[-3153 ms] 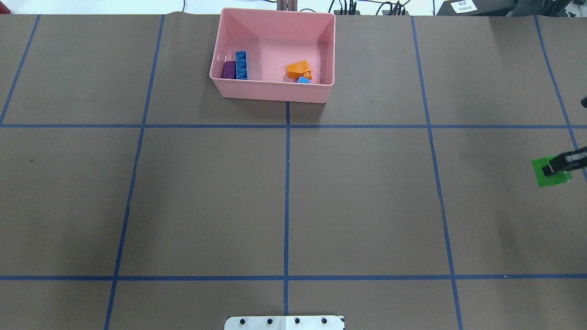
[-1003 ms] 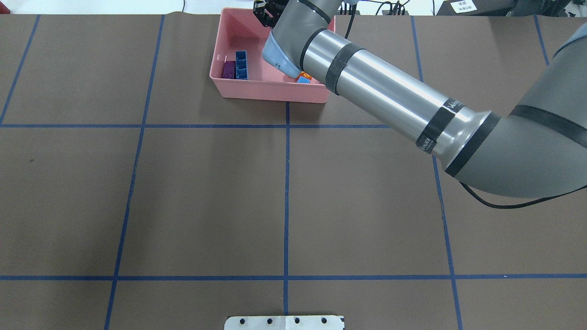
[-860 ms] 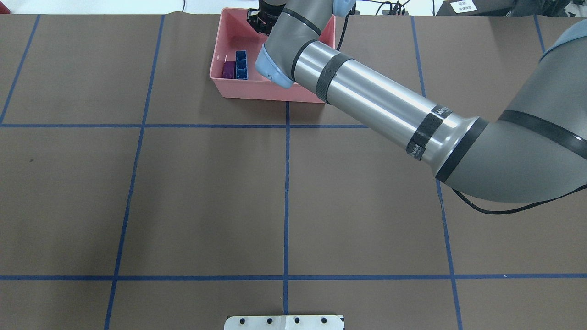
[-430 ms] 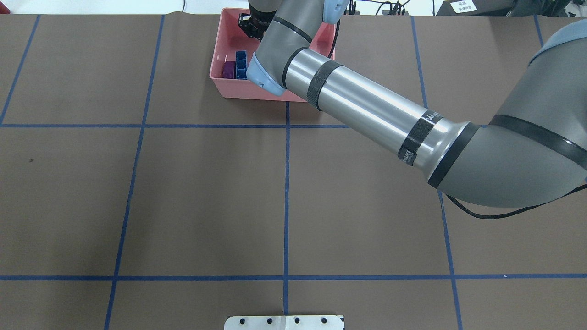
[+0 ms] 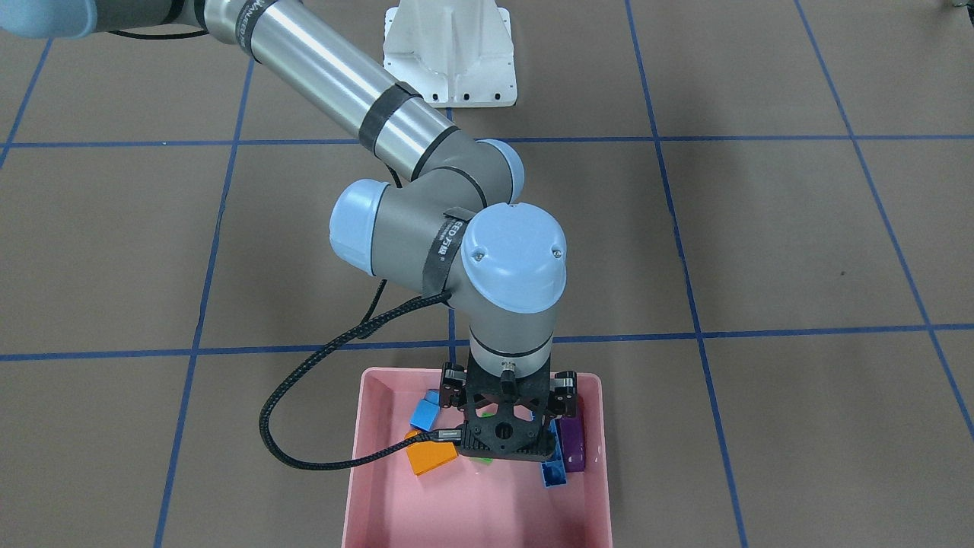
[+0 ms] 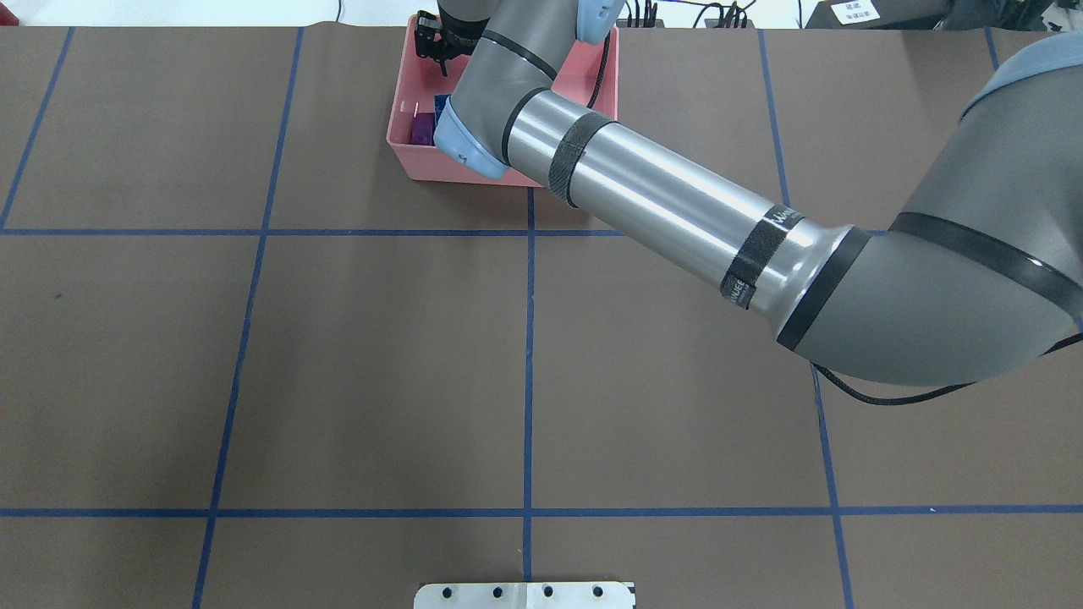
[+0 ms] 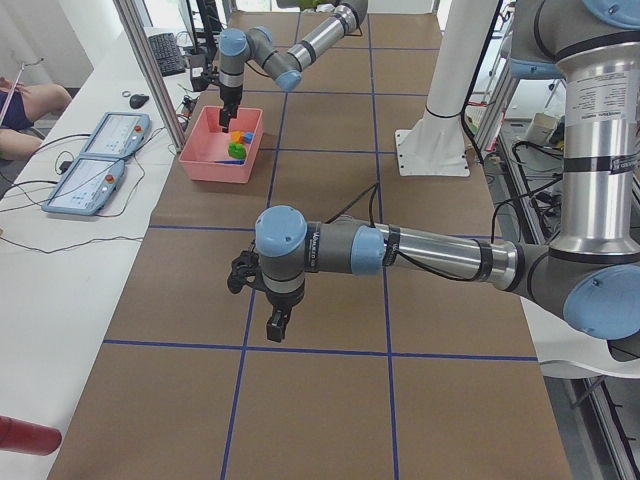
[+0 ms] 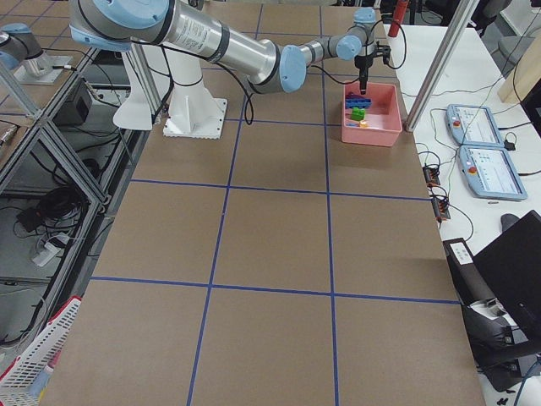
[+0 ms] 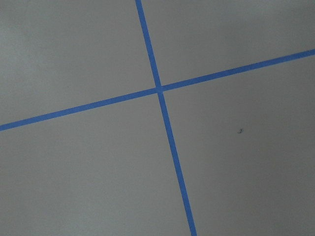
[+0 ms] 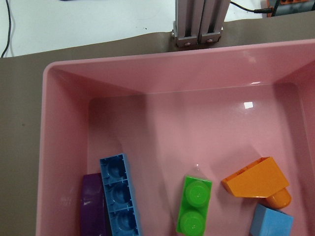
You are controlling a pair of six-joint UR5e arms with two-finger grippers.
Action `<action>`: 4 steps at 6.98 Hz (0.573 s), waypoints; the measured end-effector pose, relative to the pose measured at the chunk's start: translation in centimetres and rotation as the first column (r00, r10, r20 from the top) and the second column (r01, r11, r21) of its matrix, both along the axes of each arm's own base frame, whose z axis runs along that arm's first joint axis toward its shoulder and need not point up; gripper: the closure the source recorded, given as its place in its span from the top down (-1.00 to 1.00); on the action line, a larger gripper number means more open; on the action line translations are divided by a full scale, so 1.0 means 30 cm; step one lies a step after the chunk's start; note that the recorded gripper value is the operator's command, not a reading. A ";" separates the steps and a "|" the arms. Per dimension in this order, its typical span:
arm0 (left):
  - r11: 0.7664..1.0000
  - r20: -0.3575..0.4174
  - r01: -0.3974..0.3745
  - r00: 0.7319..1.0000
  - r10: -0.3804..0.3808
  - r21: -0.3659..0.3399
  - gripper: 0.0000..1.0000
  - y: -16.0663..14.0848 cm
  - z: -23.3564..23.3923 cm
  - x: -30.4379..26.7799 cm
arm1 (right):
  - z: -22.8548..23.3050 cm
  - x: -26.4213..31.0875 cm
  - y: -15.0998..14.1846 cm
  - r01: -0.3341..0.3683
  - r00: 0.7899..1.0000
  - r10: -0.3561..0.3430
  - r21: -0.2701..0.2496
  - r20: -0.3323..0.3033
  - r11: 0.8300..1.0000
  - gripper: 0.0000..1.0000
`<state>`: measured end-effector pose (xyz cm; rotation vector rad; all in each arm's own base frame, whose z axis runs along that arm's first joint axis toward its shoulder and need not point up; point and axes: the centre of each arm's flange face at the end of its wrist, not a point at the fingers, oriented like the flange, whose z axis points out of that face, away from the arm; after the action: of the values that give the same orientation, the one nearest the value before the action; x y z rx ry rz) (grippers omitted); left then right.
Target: Put all blocks into box
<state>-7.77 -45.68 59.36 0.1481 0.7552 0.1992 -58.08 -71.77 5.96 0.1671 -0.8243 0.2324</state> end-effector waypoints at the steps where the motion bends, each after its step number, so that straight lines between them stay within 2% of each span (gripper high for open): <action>1: 1.000 0.000 -0.002 1.000 0.002 -0.011 1.00 0.005 0.022 0.000 | -0.007 0.016 -0.007 0.013 1.000 -0.013 -0.006 0.007 1.000 0.99; 4: 1.000 0.001 0.007 1.000 -0.007 -0.026 1.00 0.019 0.055 0.000 | -0.042 0.198 -0.069 0.052 0.998 -0.051 -0.050 0.022 0.997 0.99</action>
<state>-7.77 -45.09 61.03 0.1263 0.7564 0.1827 -52.14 -73.84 4.69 0.0964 -0.8416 0.2065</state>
